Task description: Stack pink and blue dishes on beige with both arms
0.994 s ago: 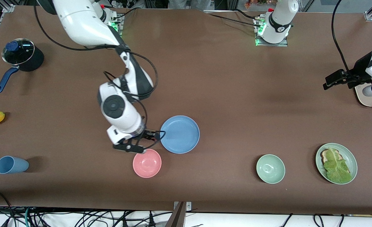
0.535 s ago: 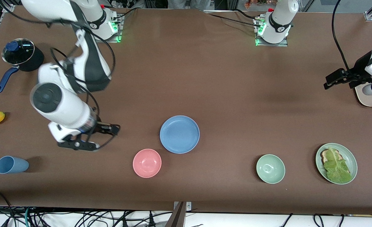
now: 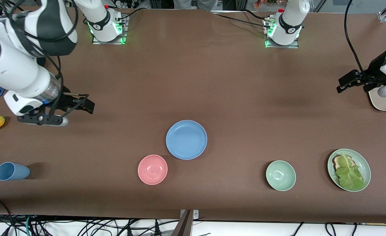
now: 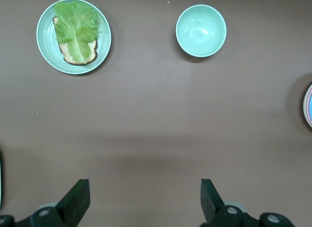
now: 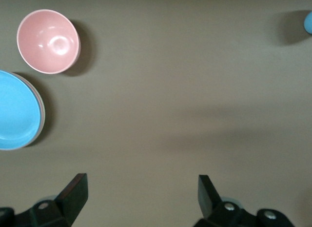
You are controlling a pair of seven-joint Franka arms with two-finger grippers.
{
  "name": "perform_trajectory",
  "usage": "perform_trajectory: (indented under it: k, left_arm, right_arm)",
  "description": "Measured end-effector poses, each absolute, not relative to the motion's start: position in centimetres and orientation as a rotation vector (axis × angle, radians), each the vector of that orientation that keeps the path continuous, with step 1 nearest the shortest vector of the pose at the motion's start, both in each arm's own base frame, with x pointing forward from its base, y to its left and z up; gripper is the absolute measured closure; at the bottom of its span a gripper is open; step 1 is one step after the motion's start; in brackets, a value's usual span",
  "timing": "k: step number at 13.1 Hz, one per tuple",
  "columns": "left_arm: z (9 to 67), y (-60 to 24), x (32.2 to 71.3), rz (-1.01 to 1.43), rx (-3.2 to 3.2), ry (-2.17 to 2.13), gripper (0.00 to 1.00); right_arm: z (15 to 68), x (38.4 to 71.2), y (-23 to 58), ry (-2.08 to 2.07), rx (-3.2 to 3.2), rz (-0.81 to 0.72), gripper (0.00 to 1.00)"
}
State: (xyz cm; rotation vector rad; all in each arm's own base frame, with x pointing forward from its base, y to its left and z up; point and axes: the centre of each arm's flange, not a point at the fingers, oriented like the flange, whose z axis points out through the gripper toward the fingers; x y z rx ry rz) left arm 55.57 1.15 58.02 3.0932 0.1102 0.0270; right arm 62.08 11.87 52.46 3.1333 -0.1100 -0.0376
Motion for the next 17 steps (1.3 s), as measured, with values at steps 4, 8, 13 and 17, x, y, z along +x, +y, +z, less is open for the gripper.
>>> perform_trajectory:
  k: [4, 8, 13, 17]
  left_arm:
    - [58.2, 0.5, 55.5, 0.030, 3.094, 0.093, 0.00]
    - [58.4, 0.6, 55.4, 0.034, 3.097, 0.093, 0.00]
    - [58.9, 0.7, 55.5, 0.052, 3.114, 0.086, 0.00]
    - [58.9, 0.9, 55.5, 0.052, 3.132, 0.031, 0.00]
  right_arm:
    - [55.6, 60.5, 7.4, -0.105, 3.157, -0.060, 0.00]
    - [57.5, 58.2, 5.5, -0.080, 3.159, -0.067, 0.00]
    - [58.1, 57.9, 6.1, -0.011, 3.144, -0.050, 0.00]
    - [59.1, 58.0, 6.1, -0.004, 3.144, -0.017, 0.00]
